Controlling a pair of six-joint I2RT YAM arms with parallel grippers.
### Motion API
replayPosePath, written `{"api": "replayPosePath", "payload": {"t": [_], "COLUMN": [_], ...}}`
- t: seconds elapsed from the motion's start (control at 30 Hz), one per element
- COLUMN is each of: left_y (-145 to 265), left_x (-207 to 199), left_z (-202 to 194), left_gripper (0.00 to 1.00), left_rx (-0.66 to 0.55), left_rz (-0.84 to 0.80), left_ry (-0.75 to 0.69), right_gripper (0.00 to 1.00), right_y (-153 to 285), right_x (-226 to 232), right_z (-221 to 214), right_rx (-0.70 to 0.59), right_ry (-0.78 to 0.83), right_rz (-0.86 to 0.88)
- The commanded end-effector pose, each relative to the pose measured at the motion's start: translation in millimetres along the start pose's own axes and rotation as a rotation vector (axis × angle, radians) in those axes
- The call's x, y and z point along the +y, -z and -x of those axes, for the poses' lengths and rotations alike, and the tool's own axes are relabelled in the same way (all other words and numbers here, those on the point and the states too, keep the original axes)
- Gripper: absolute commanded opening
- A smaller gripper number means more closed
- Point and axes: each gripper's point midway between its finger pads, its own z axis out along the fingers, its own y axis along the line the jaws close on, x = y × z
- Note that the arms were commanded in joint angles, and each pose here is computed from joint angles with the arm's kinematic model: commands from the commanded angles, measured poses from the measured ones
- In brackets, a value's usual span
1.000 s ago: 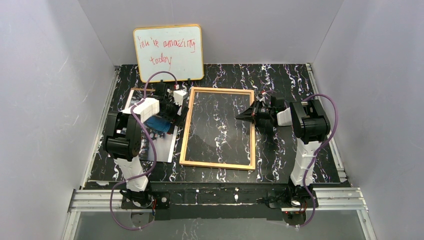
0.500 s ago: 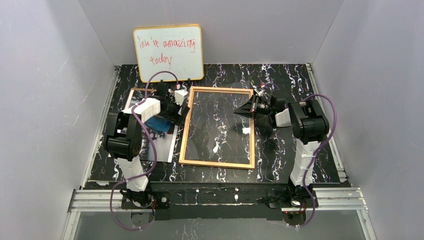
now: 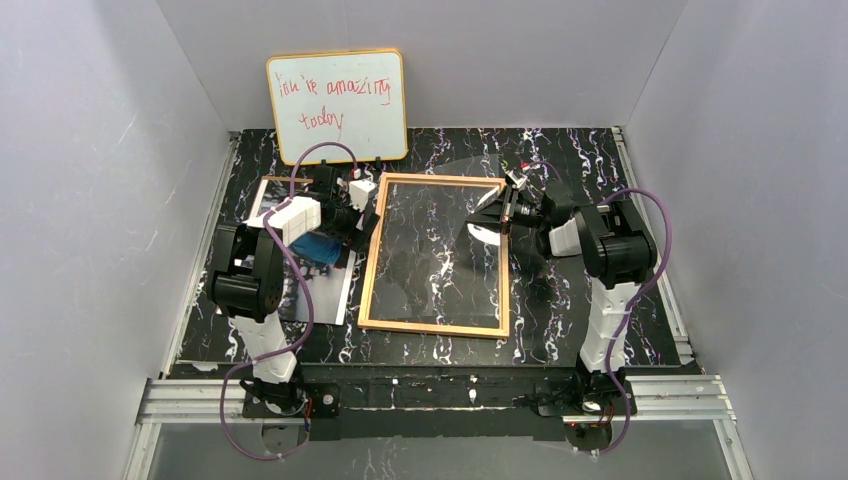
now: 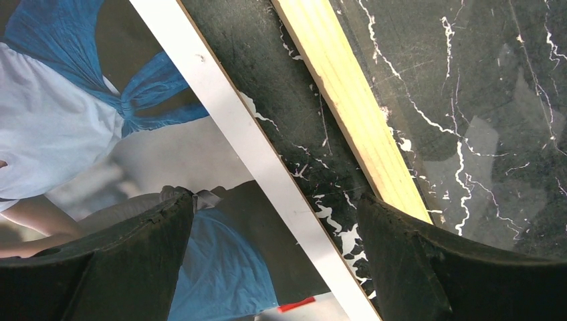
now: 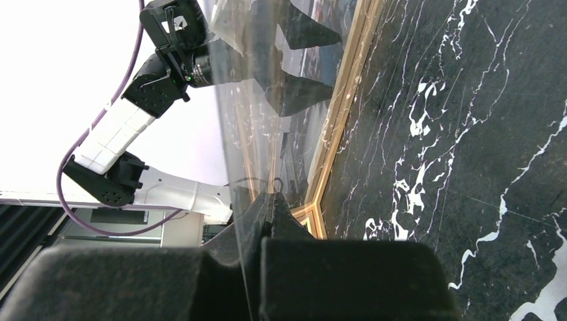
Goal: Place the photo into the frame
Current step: Place the photo frame item in the photo frame.
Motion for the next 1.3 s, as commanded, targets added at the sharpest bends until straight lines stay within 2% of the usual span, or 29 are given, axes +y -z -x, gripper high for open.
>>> {"api": "replayPosePath", "payload": {"t": [0.0, 0.47, 0.77, 1.03, 1.27], "left_y": [-13.2, -11.1, -10.2, -6.9, -6.5], "left_x": [-18.0, -17.9, -18.6, -19.2, -21.8], "left_z": [-41.9, -38.6, -36.9, -36.6, -38.2], "left_gripper": [0.90, 0.90, 0.90, 0.89, 0.89], "left_rx": [0.127, 0.123, 0.121, 0.117, 0.117], "left_rz": [-0.070, -0.073, -0.078, -0.078, -0.089], "left_ry": [0.031, 0.028, 0.028, 0.022, 0.022], "right_gripper": [0.01, 0.01, 0.01, 0.01, 0.01], "right_y": [-4.0, -22.1, -22.7, -9.0, -6.5], "right_x": [11.7, 20.2, 12.5, -16.2, -34.9], "right_z": [-1.3, -6.6, -8.5, -3.7, -6.1], "right_rx": [0.008, 0.070, 0.074, -0.002, -0.004], "right_ry": [0.070, 0.090, 0.046, -0.031, -0.043], "right_rz": [0.046, 0.071, 0.053, -0.061, -0.174]}}
